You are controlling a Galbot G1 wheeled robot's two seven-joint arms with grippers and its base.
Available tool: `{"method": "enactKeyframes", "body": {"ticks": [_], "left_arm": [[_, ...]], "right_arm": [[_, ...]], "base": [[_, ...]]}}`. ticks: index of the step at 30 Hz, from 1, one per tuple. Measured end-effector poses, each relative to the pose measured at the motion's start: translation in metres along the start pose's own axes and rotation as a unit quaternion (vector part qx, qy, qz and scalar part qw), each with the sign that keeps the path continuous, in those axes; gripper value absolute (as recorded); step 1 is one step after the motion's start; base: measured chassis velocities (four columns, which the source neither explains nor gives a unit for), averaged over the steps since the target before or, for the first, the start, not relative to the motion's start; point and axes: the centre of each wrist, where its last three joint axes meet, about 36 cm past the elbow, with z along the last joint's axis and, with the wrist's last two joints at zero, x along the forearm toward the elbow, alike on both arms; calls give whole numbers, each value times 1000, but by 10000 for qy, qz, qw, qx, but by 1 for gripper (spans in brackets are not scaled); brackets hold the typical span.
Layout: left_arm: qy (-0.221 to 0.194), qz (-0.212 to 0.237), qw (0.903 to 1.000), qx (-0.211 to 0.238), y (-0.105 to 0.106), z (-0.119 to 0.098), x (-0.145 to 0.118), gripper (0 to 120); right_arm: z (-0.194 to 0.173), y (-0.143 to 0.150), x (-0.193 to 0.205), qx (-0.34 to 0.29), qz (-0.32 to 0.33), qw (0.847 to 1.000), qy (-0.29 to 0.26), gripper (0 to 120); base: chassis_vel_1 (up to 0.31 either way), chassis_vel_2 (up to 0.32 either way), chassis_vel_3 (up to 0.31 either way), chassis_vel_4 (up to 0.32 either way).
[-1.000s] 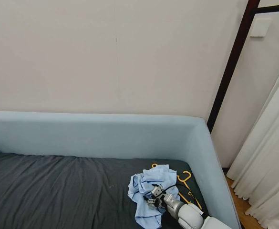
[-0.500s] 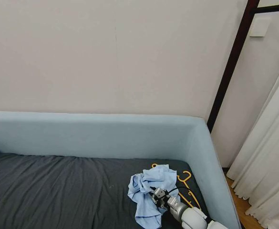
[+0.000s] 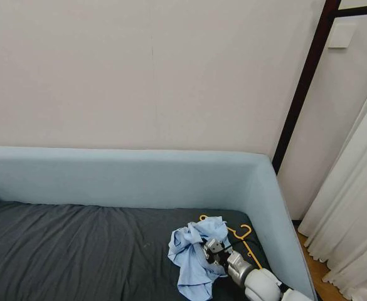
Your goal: Pick up the clothes from the sofa and hang them on the clothes hanger.
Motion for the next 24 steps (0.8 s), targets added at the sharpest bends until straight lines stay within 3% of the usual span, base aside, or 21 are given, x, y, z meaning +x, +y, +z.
{"method": "enactKeyframes", "body": {"ticks": [3,7,16,24], "left_arm": [[-16,15,10000,0,0,0,-2,99],[-53,88,9999,14,-1,-2,-5,98],[-69,137,9998,82,-1,-6,-8,98],[-93,166,9997,124,0,-8,-11,98]], "right_arm": [[-29,-6,3,-187,28,9997,-132,0],[-105,-20,13,-421,-6,9972,-617,0],[-200,-29,29,-912,-128,9900,-1069,0],[-270,-42,36,-923,-69,9852,-1445,0]], "base": [[0,0,0,0],[0,0,0,0],[0,0,0,0],[0,0,0,0]]}}
